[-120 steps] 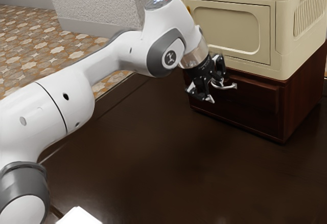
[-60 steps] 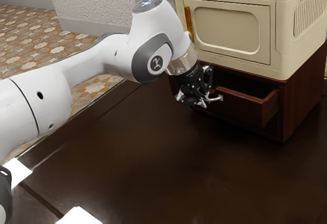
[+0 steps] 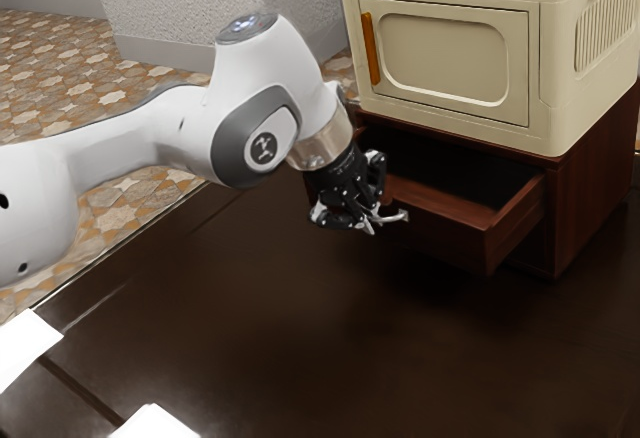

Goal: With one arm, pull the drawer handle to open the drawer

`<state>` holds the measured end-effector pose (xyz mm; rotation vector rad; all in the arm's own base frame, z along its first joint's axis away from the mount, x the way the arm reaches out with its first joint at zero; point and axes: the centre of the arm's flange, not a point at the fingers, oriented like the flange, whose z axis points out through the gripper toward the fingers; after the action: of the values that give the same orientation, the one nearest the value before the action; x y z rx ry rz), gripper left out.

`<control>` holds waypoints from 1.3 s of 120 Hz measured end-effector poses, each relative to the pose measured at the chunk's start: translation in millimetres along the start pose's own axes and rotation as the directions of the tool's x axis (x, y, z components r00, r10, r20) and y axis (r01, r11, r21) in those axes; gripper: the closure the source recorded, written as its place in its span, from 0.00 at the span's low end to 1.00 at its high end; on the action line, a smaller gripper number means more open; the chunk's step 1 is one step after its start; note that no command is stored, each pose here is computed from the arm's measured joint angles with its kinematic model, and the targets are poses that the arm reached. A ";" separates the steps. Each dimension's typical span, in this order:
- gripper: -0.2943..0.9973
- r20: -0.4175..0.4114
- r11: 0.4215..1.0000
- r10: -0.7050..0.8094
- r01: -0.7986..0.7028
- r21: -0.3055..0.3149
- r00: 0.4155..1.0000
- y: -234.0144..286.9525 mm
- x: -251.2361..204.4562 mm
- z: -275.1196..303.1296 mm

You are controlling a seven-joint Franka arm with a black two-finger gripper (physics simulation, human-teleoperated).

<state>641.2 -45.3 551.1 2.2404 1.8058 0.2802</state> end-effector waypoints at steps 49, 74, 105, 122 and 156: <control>0.80 0.000 1.000 -0.007 0.007 -0.020 1.000 -28.2 -4.7 -16.1; 0.80 -0.003 1.000 -0.007 0.007 -0.017 1.000 -44.0 -7.5 -22.6; 0.79 -0.008 1.000 -0.007 0.007 -0.009 1.000 -63.8 -10.7 -28.8; 0.79 -0.007 1.000 -0.008 0.008 -0.010 1.000 -64.9 -10.7 -28.8; 0.79 -0.006 1.000 -0.004 0.004 -0.005 1.000 -63.1 -10.4 -25.8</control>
<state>572.6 -40.9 556.1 2.2351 1.8106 0.2907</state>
